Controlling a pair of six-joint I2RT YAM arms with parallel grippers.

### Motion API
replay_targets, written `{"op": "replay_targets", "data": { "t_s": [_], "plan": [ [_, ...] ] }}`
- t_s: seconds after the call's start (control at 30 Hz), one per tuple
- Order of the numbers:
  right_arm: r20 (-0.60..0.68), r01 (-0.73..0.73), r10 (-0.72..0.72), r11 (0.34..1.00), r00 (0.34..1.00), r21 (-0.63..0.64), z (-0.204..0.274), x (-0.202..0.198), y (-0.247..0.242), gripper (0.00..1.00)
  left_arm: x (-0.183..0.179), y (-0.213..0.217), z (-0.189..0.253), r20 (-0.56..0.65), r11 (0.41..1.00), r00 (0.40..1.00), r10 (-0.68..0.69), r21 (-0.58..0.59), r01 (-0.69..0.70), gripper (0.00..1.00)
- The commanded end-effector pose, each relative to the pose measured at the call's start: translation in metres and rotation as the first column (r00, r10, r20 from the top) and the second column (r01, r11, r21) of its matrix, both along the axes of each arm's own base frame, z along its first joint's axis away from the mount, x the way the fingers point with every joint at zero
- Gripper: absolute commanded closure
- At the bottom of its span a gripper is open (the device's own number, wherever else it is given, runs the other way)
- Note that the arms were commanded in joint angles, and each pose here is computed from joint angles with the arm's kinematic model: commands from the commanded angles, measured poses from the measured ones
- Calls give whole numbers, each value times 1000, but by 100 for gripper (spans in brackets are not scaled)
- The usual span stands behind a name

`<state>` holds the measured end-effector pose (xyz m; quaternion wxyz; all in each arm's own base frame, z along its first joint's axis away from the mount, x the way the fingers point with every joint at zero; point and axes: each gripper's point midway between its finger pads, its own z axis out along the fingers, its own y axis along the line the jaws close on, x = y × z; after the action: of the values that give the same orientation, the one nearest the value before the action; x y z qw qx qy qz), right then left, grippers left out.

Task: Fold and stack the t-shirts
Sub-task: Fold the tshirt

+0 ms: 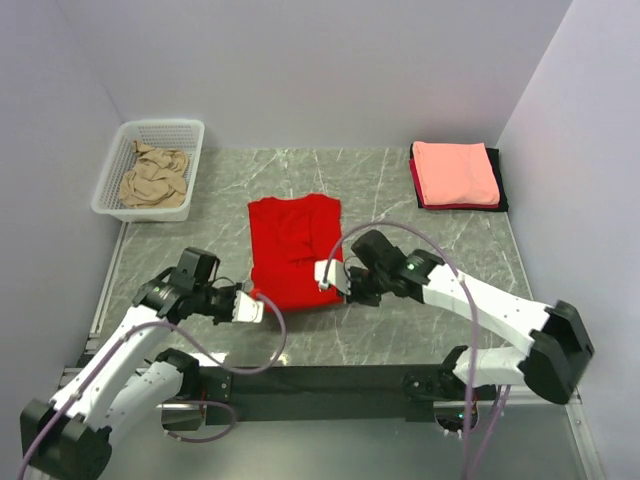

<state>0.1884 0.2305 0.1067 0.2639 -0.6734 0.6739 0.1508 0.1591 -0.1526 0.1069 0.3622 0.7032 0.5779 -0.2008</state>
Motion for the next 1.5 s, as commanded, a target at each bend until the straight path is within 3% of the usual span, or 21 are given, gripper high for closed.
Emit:
{"op": "replay_targets", "data": {
  "t_s": [0.0, 0.2, 0.37, 0.57, 0.83, 1.0, 1.2, 1.33, 1.47],
  "plan": [
    [-21, -48, 49, 999, 999, 23, 11, -32, -8, 100, -44, -2, 22, -36, 990, 991, -130, -60, 128, 99],
    [15, -98, 97, 993, 995, 70, 30, -54, -9, 100, -63, -1, 51, -9, 983, 988, -154, -106, 152, 100],
    [88, -100, 94, 992, 992, 72, 54, -38, -4, 100, -42, -7, 74, -28, 991, 997, -74, -113, 70, 100],
    [134, -93, 85, 994, 987, 54, 75, 5, 2, 100, 5, -9, 107, -25, 989, 1000, -13, -148, 9, 99],
    [130, -62, 58, 998, 990, 29, 80, 107, 3, 100, 116, 6, 111, -32, 979, 991, 127, -158, -131, 99],
    [91, -46, 49, 998, 995, -32, 40, 175, -1, 100, 195, 4, 92, -73, 965, 975, 209, -149, -218, 99],
    [83, -15, 23, 996, 996, -90, -4, 240, 3, 100, 263, 6, 34, -156, 936, 932, 326, -82, -341, 99],
    [51, 26, -20, 992, 999, -122, -44, 268, 8, 100, 287, 11, -13, -234, 904, 882, 409, -26, -426, 99],
    [54, 74, -70, 993, 996, -86, -41, 288, 19, 100, 284, 23, -46, -254, 898, 865, 434, 48, -436, 99]
  ]
}}
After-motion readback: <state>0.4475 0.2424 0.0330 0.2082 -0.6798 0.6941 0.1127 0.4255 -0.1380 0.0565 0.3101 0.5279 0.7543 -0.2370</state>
